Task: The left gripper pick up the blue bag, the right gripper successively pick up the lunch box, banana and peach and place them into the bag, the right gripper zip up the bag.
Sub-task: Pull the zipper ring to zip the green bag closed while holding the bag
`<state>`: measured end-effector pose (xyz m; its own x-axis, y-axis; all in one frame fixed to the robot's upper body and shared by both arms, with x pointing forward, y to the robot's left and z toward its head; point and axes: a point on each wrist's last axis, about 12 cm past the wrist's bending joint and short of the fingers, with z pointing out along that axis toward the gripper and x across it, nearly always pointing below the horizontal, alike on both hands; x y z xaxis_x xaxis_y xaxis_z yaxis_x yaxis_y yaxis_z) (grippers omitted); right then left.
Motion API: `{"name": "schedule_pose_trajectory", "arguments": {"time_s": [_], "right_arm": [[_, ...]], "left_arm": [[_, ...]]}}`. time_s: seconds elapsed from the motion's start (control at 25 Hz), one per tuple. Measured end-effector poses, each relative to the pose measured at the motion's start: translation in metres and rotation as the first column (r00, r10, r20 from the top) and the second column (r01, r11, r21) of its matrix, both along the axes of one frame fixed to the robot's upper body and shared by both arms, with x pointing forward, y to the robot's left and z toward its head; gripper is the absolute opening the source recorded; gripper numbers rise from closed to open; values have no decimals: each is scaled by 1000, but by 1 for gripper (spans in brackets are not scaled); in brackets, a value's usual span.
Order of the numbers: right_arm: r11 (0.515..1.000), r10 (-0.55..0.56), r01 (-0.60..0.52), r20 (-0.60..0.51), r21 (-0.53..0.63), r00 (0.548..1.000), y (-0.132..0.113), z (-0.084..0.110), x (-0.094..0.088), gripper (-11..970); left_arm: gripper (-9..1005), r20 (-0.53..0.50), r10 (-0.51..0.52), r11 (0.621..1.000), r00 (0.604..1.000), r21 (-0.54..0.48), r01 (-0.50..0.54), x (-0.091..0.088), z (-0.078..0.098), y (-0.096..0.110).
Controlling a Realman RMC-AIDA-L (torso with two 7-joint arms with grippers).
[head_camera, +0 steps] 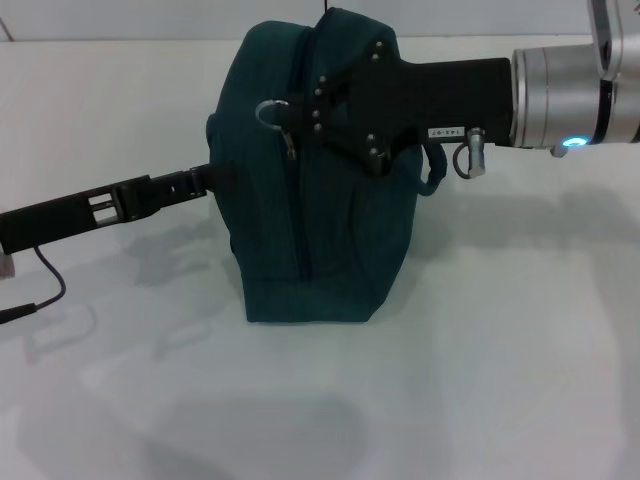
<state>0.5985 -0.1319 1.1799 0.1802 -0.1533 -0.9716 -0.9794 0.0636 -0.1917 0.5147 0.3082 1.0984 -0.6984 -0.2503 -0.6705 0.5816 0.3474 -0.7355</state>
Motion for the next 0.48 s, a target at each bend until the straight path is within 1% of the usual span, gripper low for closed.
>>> {"name": "schedule_pose_trajectory", "arguments": {"time_s": [0.24, 0.48], "right_arm": [[1000, -3, 3, -7, 5, 1000, -1, -2, -1, 4], [1000, -3, 4, -10, 4, 1000, -1, -3, -2, 3]], "left_arm": [[861, 2, 8, 1000, 1000, -11, -8, -1, 0, 0], [850, 5, -10, 1000, 1000, -20, 10, 0, -1, -8]]}}
